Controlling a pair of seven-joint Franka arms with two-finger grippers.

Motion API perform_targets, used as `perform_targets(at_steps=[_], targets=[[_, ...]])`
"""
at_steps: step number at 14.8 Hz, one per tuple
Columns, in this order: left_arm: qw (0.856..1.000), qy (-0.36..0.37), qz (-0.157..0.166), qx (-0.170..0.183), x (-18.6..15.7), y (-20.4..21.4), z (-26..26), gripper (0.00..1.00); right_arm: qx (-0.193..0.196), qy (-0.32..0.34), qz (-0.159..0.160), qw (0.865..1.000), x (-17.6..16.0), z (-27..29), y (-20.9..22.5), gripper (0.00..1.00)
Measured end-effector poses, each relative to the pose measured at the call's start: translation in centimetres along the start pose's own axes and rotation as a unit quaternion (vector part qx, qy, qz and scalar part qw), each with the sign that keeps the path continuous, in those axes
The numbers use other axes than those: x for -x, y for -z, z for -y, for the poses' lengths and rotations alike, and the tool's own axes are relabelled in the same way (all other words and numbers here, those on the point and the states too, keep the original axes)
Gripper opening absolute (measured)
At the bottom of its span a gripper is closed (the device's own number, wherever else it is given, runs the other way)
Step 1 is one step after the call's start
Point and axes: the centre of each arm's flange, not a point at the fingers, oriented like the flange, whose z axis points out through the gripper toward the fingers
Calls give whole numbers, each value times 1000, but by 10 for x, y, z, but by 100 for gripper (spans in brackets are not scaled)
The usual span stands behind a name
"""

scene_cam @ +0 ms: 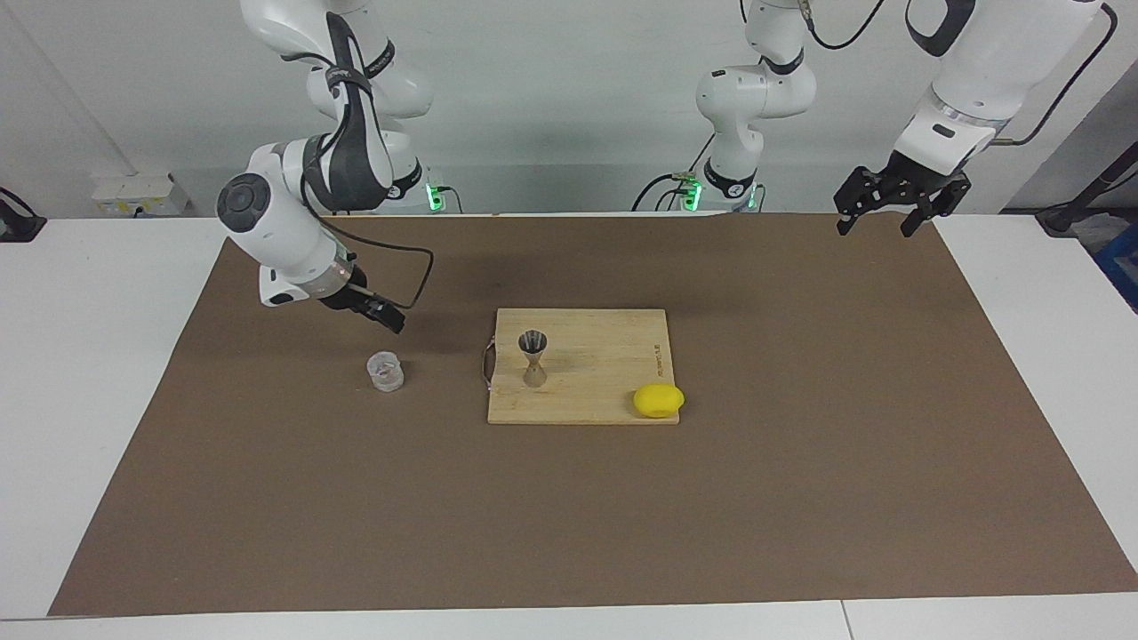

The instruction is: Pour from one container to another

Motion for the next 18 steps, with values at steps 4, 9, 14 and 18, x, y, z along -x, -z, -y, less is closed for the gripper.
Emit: perform_targets(at_steps=[4,9,14,18], targets=[[1000,0,0,0,0,0,0,100,8,99,-27,995,10,10,58,100],[1000,0,0,0,0,0,0,100,48,170,-100,979,9,19,139,100],[1000,0,0,0,0,0,0,100,52,174,-122,976,16,23,183,100],[1000,0,0,0,0,0,0,100,52,174,-122,976,16,23,184,100]])
